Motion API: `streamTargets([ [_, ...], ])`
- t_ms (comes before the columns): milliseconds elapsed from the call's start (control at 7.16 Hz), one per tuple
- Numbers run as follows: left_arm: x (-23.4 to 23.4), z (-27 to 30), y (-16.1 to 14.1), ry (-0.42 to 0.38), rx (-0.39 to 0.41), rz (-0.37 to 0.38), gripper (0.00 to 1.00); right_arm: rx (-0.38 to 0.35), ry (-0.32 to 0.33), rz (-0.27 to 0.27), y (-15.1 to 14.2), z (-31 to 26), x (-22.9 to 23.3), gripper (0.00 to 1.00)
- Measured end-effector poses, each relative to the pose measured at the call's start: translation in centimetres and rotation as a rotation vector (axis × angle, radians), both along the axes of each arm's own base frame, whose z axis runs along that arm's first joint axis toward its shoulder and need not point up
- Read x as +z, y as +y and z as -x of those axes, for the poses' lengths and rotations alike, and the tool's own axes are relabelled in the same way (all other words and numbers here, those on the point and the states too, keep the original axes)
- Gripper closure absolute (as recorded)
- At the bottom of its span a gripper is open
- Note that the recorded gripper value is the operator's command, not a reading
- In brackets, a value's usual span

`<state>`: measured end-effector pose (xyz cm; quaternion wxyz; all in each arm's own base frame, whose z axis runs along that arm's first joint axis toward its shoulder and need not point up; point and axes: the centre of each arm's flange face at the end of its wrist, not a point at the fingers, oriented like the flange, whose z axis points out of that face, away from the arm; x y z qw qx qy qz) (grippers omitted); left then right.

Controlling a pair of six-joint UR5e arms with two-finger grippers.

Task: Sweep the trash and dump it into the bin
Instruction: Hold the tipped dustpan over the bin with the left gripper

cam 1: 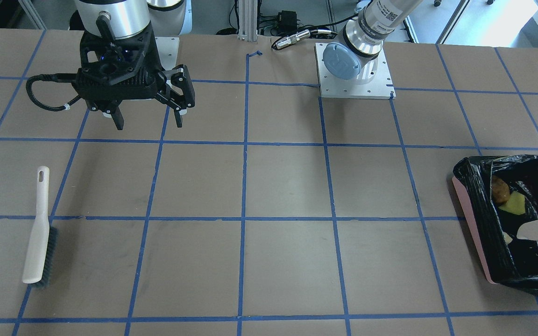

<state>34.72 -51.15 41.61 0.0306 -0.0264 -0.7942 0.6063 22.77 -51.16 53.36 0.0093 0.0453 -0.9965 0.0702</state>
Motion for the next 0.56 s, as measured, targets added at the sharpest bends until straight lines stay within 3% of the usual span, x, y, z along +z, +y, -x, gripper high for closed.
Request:
streamTargets([
  [279,-0.5,0.3,0.8,-0.002,0.105,0.042,1.00,-0.001,-0.001,0.010,0.2,0.0,0.4,0.00],
  [559,0.6,0.4,0.8,0.006,0.143,0.057,1.00,-0.004,-0.003,0.024,0.5,0.1,0.9,0.00],
])
